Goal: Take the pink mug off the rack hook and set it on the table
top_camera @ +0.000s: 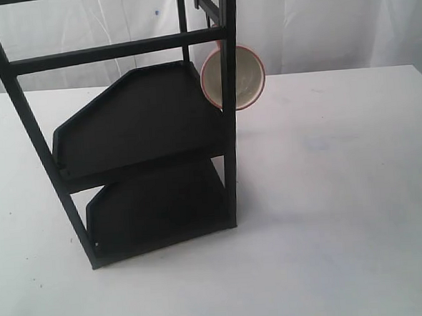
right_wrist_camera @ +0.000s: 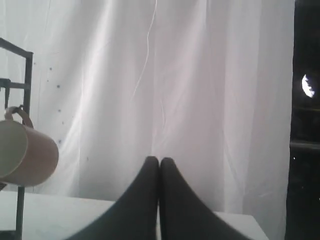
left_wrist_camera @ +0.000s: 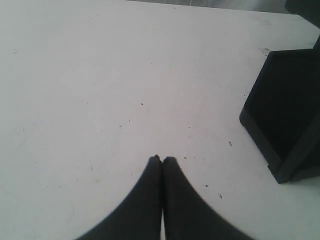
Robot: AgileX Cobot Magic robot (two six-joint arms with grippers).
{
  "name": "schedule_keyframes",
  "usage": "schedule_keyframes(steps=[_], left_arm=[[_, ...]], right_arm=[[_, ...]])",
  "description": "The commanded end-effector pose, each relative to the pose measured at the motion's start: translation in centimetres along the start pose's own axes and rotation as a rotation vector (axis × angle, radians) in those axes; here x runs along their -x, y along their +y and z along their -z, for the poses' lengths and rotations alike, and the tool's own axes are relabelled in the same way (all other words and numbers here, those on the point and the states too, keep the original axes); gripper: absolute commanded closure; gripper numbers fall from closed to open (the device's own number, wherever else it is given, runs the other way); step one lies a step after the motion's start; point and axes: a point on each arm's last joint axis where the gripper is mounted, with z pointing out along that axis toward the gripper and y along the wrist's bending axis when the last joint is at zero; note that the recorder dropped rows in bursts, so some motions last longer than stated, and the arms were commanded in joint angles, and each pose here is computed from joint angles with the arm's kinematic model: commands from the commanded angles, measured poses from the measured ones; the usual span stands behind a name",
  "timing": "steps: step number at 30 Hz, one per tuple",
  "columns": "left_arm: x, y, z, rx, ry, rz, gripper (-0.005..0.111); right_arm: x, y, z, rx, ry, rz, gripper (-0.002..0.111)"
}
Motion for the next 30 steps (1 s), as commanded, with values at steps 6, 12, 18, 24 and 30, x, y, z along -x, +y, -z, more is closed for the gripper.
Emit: schedule_keyframes(steps=[6,12,18,24,30], left_arm=[[-0.1,-0.1,0.0,-0.008,0.003,0.008,0.107],[-0.1,-0.1,0.0,-0.008,0.003,0.008,0.107],[-0.1,-0.1,0.0,-0.008,0.003,0.008,0.107],[-0.1,-0.1,0.0,-0.008,0.003,0.008,0.107],[-0.1,-0.1,0.0,-0.008,0.003,0.008,0.107]], right_arm=[[1.9,0.1,0.2,0.041,-0.212,-0.297,0.108],[5.6,-0.7,0.7,0.03,-0.444,-0.452,0.108],[10.1,-0.8,-0.5,0.05,-0.543,-0.433,0.108],[12.0,-1.1,-4.1,-0.007,-0.492,-0.254,0.108],[7.2,-1.4,-9.9,-0.076,-0.144,0.062,0.108]])
